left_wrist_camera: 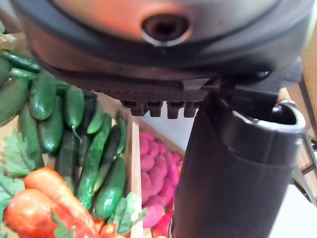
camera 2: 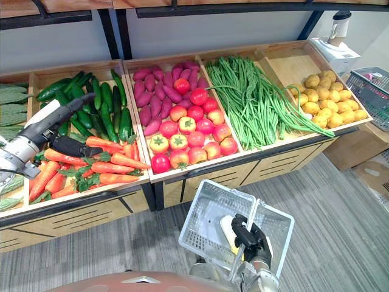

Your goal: Pick vegetable in the basket

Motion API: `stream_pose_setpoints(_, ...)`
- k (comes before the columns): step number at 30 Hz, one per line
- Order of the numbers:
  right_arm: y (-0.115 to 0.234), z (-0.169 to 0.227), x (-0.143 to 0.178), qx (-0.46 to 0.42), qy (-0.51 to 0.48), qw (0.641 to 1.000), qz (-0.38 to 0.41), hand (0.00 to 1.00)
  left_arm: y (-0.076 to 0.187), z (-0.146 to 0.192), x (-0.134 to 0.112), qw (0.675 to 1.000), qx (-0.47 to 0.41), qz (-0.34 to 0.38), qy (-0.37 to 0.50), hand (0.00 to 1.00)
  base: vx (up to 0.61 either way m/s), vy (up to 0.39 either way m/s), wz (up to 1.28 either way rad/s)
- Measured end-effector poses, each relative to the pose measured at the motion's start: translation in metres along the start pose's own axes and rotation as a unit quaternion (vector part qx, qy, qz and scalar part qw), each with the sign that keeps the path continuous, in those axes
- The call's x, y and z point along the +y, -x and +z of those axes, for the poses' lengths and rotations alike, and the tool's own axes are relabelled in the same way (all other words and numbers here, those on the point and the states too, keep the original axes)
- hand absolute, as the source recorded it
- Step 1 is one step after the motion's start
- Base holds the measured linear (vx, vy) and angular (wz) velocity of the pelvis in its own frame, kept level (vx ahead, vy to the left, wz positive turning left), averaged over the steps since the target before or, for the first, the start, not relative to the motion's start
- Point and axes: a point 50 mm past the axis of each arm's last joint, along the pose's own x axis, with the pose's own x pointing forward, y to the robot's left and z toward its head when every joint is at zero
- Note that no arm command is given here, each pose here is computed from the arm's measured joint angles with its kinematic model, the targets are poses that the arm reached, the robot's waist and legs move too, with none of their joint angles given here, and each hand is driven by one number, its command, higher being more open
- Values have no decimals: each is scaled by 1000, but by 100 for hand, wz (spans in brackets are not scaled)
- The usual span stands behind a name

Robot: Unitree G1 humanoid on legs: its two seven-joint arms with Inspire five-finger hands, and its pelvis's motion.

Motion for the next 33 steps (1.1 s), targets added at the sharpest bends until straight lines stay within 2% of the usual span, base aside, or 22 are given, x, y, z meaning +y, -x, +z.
stream_pose_setpoints(27, 4, -5, -1, 11, 20, 1000, 20, 0, 25, -26, -53, 994, 64, -84, 23, 100, -7, 6, -3)
stream_pose_setpoints(33, 4, -4, -1, 10, 20, 1000, 21, 0, 26, -29, -59, 991, 80, -102, -45, 100, -13, 7, -7)
